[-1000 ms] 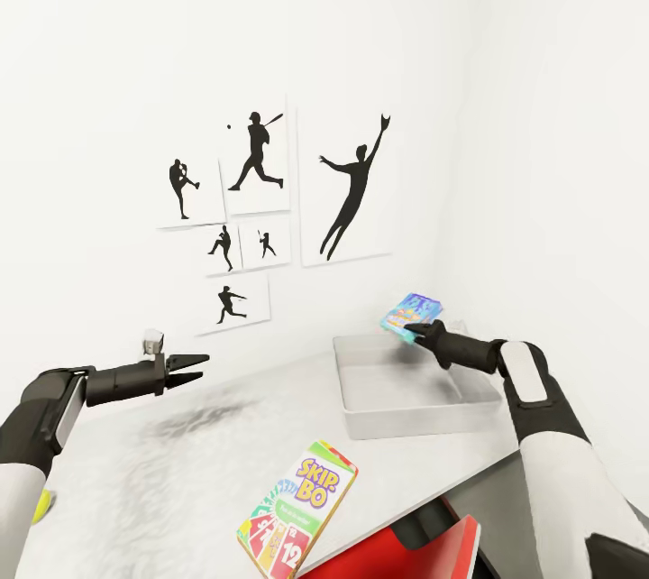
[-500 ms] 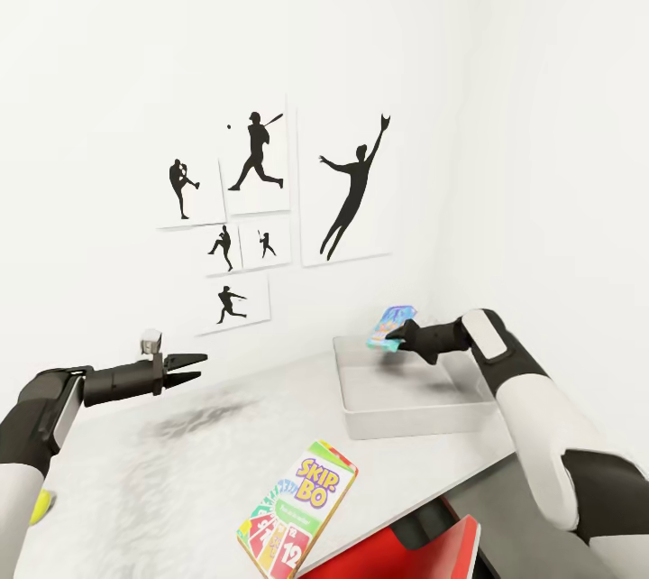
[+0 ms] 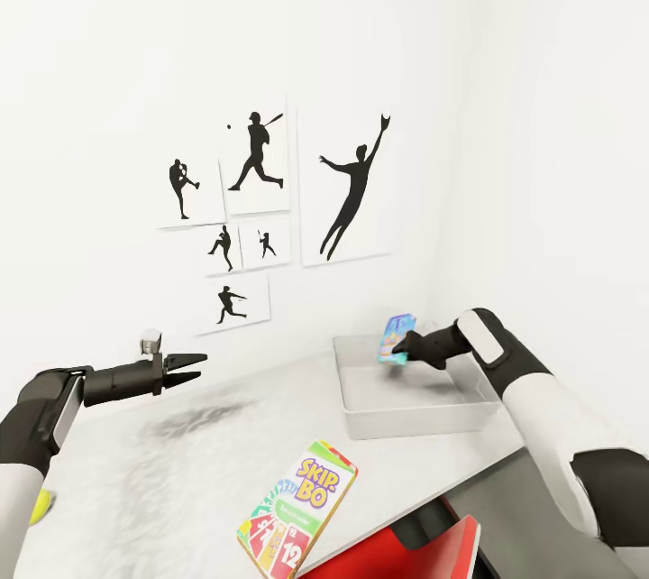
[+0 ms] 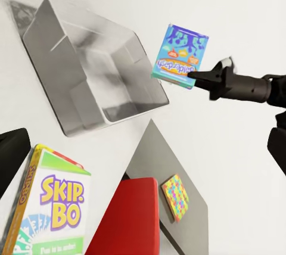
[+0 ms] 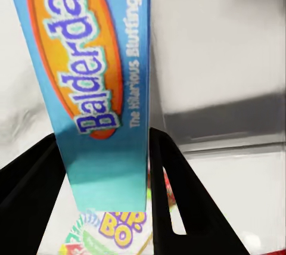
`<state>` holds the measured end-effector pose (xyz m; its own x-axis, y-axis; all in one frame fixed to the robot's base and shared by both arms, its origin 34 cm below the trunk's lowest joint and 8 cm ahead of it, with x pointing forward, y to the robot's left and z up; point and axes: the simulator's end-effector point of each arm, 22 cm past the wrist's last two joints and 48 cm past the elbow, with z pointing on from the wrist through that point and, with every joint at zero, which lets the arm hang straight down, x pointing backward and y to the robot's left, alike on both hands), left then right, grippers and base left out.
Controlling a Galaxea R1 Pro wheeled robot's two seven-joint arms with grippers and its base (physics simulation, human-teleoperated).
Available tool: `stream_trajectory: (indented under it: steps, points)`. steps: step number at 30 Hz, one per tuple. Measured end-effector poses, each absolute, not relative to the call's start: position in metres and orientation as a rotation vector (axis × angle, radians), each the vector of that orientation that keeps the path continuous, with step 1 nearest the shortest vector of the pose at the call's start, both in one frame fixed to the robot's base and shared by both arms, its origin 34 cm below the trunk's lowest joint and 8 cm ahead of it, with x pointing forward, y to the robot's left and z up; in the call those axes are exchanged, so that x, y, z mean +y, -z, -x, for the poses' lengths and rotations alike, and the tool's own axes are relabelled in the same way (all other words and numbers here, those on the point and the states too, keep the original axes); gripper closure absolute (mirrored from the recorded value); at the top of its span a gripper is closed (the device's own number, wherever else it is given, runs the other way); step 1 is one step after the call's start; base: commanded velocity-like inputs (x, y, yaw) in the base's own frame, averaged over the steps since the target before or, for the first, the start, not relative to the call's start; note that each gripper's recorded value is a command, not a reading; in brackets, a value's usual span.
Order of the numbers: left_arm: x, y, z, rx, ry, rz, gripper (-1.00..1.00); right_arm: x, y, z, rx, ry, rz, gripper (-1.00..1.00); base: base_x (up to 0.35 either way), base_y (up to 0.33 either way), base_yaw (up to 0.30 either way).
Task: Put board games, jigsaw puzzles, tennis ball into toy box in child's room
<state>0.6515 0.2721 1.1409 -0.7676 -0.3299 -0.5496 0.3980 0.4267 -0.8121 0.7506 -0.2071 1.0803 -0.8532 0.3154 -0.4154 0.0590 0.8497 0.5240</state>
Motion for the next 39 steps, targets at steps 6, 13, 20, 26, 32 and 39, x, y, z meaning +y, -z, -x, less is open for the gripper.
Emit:
stream_trajectory:
  steps: [6, 13, 20, 26, 32, 39]
  points:
    - [0.272, -1.141, -0.652, 2.012, 1.393, -0.057, -1.00, -0.173, -1.072, -0.737, 2.560, -0.730, -0.099, 1.00, 0.000, 0.000, 0.000]
    - [0.272, -1.141, -0.651, 2.013, 1.393, -0.058, -1.00, -0.154, -1.067, -0.727, 2.569, -0.783, -0.011, 1.00, 0.000, 0.000, 0.000]
    - [0.272, -1.141, -0.651, 2.013, 1.392, -0.058, -1.00, -0.154, -1.064, -0.725, 2.574, -0.779, -0.004, 1.00, 0.000, 0.000, 0.000]
    - [0.272, -1.140, -0.652, 2.014, 1.392, -0.057, -1.00, -0.154, -1.060, -0.723, 2.580, -0.775, -0.006, 1.00, 0.000, 0.000, 0.000]
    - [0.272, -1.135, -0.653, 2.020, 1.395, -0.051, -1.00, -0.171, -1.053, -0.725, 2.588, -0.763, -0.040, 1.00, 0.000, 0.000, 0.000]
    - [0.272, -1.129, -0.654, 2.029, 1.399, -0.043, -1.00, -0.180, -1.047, -0.727, 2.594, -0.764, -0.064, 1.00, 0.000, 0.000, 0.000]
